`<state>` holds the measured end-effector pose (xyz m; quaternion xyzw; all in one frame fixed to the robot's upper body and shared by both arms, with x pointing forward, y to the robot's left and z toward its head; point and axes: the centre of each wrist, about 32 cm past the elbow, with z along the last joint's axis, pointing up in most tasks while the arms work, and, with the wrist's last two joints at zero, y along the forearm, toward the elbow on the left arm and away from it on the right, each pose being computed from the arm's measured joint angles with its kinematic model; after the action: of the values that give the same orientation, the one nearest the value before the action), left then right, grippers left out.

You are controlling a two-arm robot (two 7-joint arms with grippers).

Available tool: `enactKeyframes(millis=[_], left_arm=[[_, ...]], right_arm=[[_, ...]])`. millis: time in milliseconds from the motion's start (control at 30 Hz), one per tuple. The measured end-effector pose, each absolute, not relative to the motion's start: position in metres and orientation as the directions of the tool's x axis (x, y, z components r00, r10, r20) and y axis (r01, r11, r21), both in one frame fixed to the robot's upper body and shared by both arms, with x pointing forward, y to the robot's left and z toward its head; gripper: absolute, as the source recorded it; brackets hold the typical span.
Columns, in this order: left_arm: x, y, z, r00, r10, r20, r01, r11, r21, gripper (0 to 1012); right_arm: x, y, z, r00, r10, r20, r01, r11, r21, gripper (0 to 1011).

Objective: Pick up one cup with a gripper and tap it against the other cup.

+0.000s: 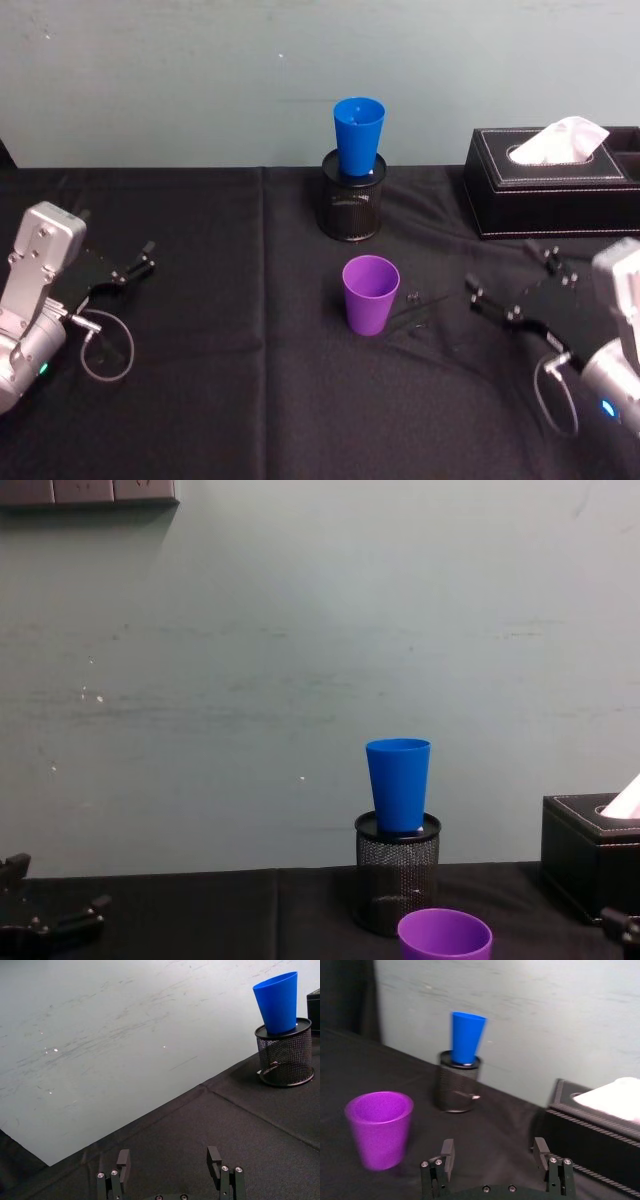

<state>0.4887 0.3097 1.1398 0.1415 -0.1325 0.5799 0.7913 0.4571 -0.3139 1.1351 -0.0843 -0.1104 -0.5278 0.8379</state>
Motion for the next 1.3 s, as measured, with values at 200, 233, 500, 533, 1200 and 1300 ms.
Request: enactKeyframes(millis=[200,233,500,533,1200,1300], left_arm=[[0.489,0.310,1.140,0.292,0.880,0.374,-0.955,0.287,0.070,1000],[0.489,0.310,1.140,0.292,0.880,0.374,-0.955,0.287,0.070,1000],[0.489,0.310,1.140,0.292,0.880,0.374,-0.955,0.287,0.070,1000],[0.489,0.310,1.140,0.292,0.880,0.374,-0.955,0.287,0.070,1000],[0.489,0.310,1.140,0.292,0.880,0.374,-0.955,0.287,0.070,1000],[0.489,0.310,1.140,0.292,0.880,0.374,-0.955,0.287,0.070,1000]], right_arm=[[0.436,-0.313,1.125,0.543,-0.817,0.192,0.836,0.547,-0.035,1003],[0.434,-0.312,1.124,0.559,-0.809,0.183,0.826,0.562,-0.036,1003],[0.431,-0.295,1.115,0.653,-0.743,0.147,0.755,0.654,-0.053,1003],[0.433,-0.291,1.115,0.661,-0.736,0.145,0.748,0.661,-0.056,1003],[0.480,-0.252,1.108,0.671,-0.737,0.079,0.741,0.666,-0.090,1003],[0.488,-0.246,1.107,0.667,-0.741,0.076,0.745,0.661,-0.089,1003]])
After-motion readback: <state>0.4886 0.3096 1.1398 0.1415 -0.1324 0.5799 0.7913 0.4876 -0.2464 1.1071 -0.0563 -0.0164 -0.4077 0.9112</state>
